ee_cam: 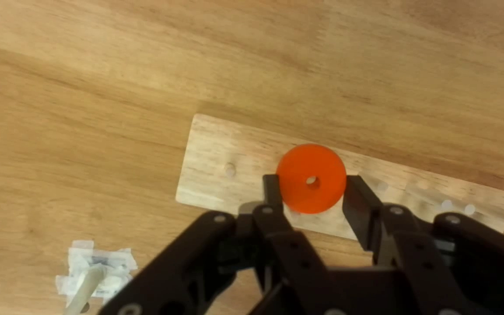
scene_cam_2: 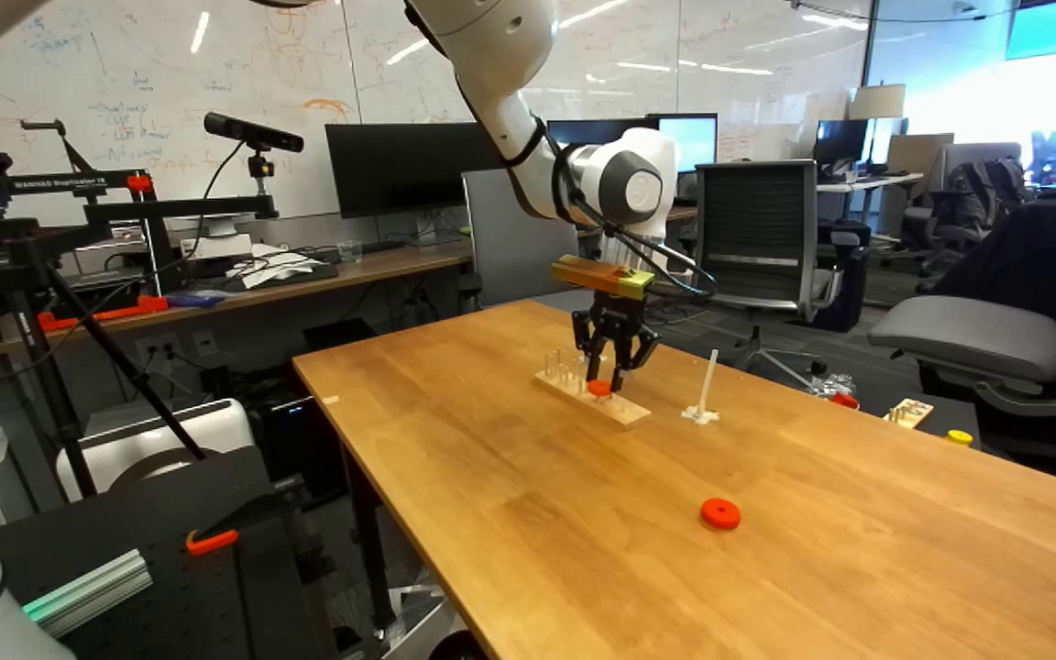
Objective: Get the Orange object and place it on the wooden object
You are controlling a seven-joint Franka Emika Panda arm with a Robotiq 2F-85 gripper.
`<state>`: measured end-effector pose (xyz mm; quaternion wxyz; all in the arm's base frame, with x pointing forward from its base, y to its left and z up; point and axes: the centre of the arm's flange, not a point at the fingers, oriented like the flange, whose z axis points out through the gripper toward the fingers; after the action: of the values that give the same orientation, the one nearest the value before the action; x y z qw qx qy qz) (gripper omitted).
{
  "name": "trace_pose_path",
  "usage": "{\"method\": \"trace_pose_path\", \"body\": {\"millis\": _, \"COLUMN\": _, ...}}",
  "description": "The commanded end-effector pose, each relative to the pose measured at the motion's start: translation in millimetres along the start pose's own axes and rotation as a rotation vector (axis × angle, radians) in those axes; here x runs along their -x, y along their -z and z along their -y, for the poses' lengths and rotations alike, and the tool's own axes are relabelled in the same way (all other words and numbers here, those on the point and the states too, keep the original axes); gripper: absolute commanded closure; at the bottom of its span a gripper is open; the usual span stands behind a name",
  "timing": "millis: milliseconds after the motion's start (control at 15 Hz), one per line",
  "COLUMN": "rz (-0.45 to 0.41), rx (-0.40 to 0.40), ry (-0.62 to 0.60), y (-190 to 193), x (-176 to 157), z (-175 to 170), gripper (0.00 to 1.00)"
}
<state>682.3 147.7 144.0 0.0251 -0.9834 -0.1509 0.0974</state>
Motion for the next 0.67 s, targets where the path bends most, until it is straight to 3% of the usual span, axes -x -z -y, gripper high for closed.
{"method": "trace_pose_path", "body": {"millis": 0, "rz": 0.022, "rx": -0.005, "ry": -0.005, "y": -4.3, "x": 9.7, "z": -2.1, "gripper": 0.84}}
{"method": "trace_pose_path", "body": {"millis": 600, "rz": 0.027, "rx": -0.008, "ry": 0.0, "y": -3.6, "x": 14.1, "z": -2.8, "gripper": 0.84}}
